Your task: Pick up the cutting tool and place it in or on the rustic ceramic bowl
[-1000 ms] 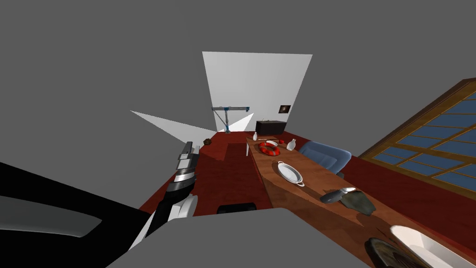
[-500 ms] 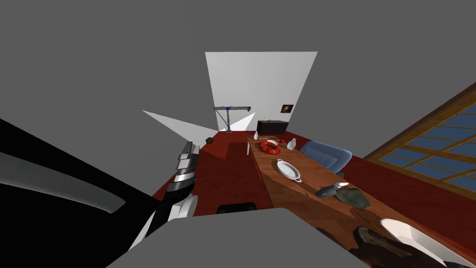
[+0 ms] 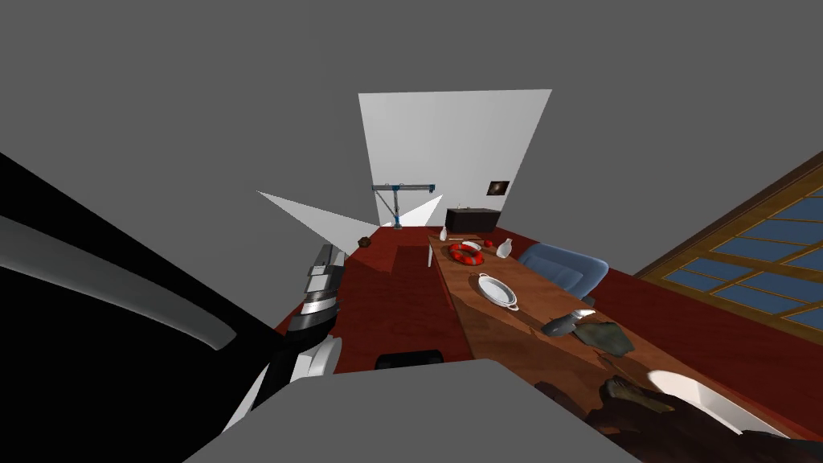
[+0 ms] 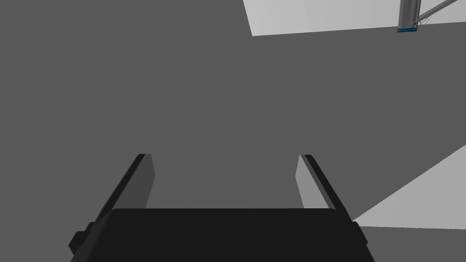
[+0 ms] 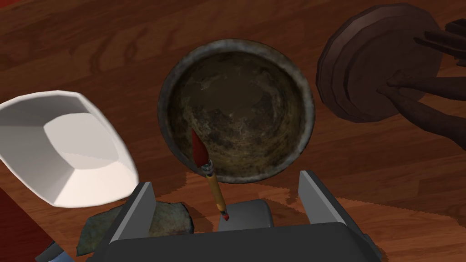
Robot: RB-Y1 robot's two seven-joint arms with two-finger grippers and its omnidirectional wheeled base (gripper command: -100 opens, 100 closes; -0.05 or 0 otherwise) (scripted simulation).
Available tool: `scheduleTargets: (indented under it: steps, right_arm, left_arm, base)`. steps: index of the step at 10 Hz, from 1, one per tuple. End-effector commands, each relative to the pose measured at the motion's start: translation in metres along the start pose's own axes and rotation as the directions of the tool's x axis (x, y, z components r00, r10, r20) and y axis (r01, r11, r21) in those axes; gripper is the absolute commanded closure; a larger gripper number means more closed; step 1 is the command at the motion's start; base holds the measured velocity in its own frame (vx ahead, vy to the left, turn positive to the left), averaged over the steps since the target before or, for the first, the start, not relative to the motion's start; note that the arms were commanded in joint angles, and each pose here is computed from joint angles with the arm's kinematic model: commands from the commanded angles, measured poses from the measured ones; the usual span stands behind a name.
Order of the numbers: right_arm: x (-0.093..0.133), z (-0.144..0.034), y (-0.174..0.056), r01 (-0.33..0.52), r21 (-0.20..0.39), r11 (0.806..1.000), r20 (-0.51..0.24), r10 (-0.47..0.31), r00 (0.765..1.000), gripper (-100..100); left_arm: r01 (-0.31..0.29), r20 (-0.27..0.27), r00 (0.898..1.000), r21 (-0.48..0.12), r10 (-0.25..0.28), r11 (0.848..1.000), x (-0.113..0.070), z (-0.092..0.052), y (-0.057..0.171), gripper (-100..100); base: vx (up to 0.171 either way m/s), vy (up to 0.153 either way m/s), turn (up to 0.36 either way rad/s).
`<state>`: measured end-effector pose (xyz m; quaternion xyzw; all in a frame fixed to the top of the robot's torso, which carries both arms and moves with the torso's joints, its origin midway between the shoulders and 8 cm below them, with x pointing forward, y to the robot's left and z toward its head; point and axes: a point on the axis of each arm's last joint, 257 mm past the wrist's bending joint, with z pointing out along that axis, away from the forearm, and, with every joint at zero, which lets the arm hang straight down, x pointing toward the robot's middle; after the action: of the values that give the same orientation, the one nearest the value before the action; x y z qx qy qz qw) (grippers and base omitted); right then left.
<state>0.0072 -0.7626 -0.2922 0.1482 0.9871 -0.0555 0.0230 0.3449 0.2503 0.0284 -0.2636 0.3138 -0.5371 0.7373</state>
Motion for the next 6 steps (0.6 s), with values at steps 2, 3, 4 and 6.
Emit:
scheduleTargets:
  steps: [2,3,4,6]
  right_arm:
    - [0.0002,0.0001,0.0,0.0,0.0,1.0,0.0,0.0,1.0,0]
    - [0.0002,0.0001,0.0,0.0,0.0,1.0,0.0,0.0,1.0,0]
    - [0.0002,0.0001,0.0,0.0,0.0,1.0,0.0,0.0,1.0,0]
    - [0.0002,0.0001,0.0,0.0,0.0,1.0,0.0,0.0,1.0,0]
  left_arm:
    - [0.0,0.0,1.0,0.0,0.0,1.0,0.0,0.0,0.0,0]
    - [0.0,0.0,1.0,0.0,0.0,1.0,0.0,0.0,0.0,0]
    - [0.0,0.0,1.0,0.0,0.0,1.0,0.0,0.0,0.0,0]
    - [0.0,0.0,1.0,0.0,0.0,1.0,0.0,0.0,0.0,0]
  base:
    - [-0.004,0.001,-0.002]
    - [0.0,0.0,0.0]
    - [0.0,0.0,0.0]
    - [0.0,0.0,0.0]
